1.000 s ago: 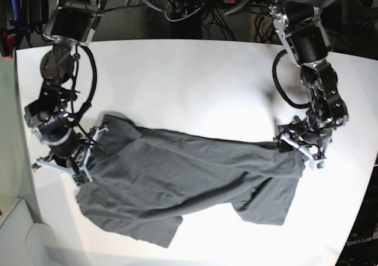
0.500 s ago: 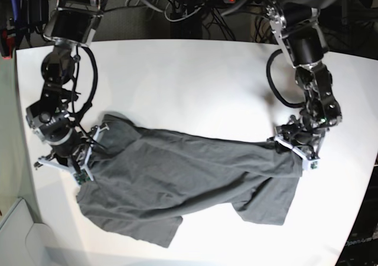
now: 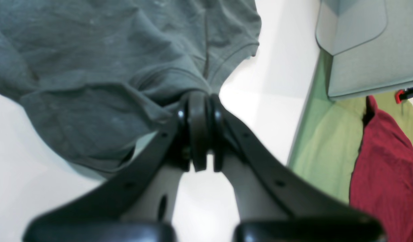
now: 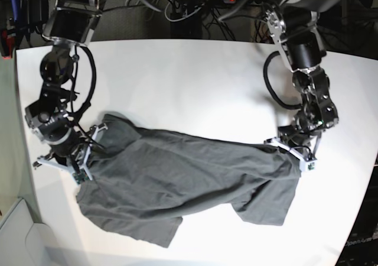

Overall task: Layout the t-shirt on the table in an organized manner, then fold the t-shirt properly
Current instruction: 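Lift the folded grey shirt with both grippers and drag it back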

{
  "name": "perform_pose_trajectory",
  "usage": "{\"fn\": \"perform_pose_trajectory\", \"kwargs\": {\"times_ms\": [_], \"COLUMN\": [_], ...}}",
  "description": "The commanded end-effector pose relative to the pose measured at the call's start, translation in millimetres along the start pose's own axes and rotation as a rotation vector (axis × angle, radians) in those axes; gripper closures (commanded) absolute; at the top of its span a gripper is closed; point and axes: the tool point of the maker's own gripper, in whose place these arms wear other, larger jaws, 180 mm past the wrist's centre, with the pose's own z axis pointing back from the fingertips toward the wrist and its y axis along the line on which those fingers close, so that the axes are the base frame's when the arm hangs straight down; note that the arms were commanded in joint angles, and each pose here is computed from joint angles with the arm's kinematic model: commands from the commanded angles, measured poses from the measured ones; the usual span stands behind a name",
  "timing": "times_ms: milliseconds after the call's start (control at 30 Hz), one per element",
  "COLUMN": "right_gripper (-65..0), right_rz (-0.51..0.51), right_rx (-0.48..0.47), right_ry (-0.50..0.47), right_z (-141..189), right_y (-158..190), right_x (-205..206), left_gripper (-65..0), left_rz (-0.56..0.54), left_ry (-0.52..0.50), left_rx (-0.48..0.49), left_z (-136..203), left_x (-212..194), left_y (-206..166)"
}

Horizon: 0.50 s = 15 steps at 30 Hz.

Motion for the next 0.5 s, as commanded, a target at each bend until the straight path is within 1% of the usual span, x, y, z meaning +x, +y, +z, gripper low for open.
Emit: {"fn": "perform_pose_trajectory", "kwargs": {"times_ms": [0,67,200,333,467], "right_gripper": [0.0,0.0,0.0,0.0,0.0], "right_rz": [-0.003,-0.003,-0.006,-0.006,-0.004], "right_rx": [-0.031,-0.032,-0.032,-0.030,-0.034], "right_ry": [-0.052,-0.053,-0.057,-0.058,-0.058], "right_z": [3.3,3.3,3.1,2.9,3.5], "right_y": [-11.5,-11.9,-11.8,-10.9,-12.5], "right_x": [15.4,16.0,17.7,18.2,17.8], "left_gripper": [-0.5,-0.5,-0.5,-0.5,-0.5], "left_rz": [-0.016,-0.024,-0.015,-0.030,-0.067], "left_ry": [-0.095,-0.121,-0.165,-0.172,-0.181], "left_rx": [-0.001,0.000,0.043,0.064,0.095], "left_z": [7.4,13.8,35.0,48.3,71.5], "left_x": [36.0,42.3,58.9,69.5,70.5], "left_y": [-0.9,-5.6,6.8,9.8,8.7]}}
